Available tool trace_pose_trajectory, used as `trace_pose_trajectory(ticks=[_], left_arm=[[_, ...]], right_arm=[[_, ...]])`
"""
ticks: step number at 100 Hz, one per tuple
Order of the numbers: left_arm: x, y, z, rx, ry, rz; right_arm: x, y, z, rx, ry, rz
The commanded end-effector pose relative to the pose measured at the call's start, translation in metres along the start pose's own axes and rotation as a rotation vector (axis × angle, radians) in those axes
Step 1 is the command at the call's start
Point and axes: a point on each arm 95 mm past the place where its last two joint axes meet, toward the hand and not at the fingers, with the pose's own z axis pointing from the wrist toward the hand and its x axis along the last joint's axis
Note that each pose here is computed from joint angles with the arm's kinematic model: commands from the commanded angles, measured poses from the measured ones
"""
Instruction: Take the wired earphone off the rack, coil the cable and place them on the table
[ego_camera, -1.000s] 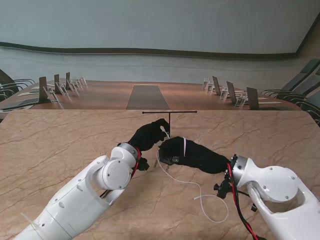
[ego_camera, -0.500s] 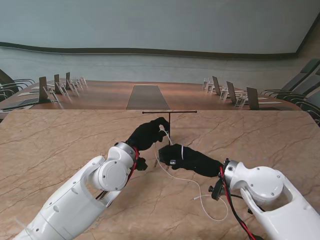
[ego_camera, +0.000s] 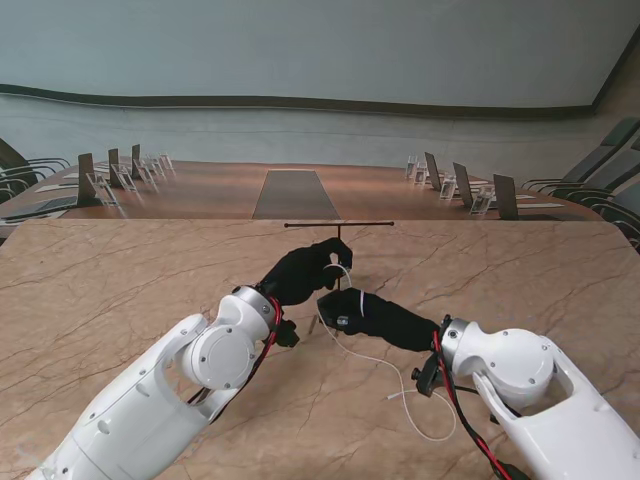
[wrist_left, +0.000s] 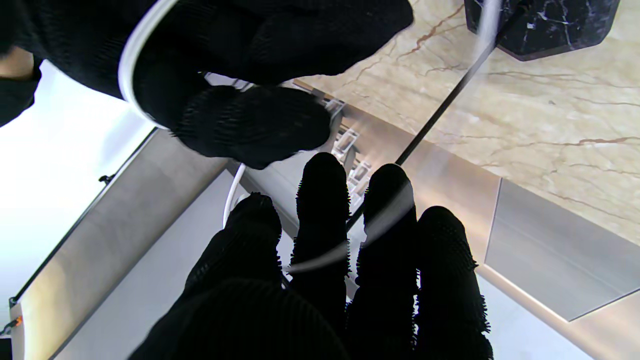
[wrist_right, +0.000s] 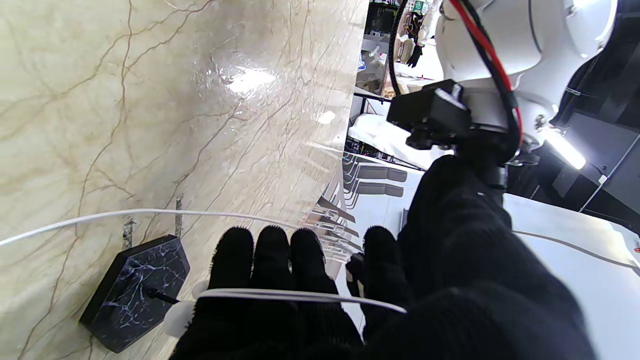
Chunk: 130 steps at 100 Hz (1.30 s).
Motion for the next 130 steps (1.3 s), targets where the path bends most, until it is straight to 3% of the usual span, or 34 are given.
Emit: trace_pose_trajectory(ticks=[1, 36, 60, 96, 130], left_arm=[[0.007, 0.0, -0.003, -0.004, 0.024, -0.003], [0.019, -0.003, -0.015, -0.019, 0.073, 0.013], [0.024, 0.004, -0.023, -0.043, 0.094, 0.01], [0.018, 0.018, -0.034, -0.068, 0.067, -0.014], [0.011, 0.034, -0.037, -0.124, 0.038, -0.021]], right_arm=[[-0.001, -0.001, 0.002, 0.0, -0.006, 0.003], [-0.005, 0.008, 0.004, -0.036, -0.013, 0.006], [-0.008, 0.017, 0.004, -0.073, 0.003, 0.014], [-0.002, 0.036, -0.001, -0.18, 0.088, -0.021], [0.01, 0.041, -0.004, -0.205, 0.145, -0.054]])
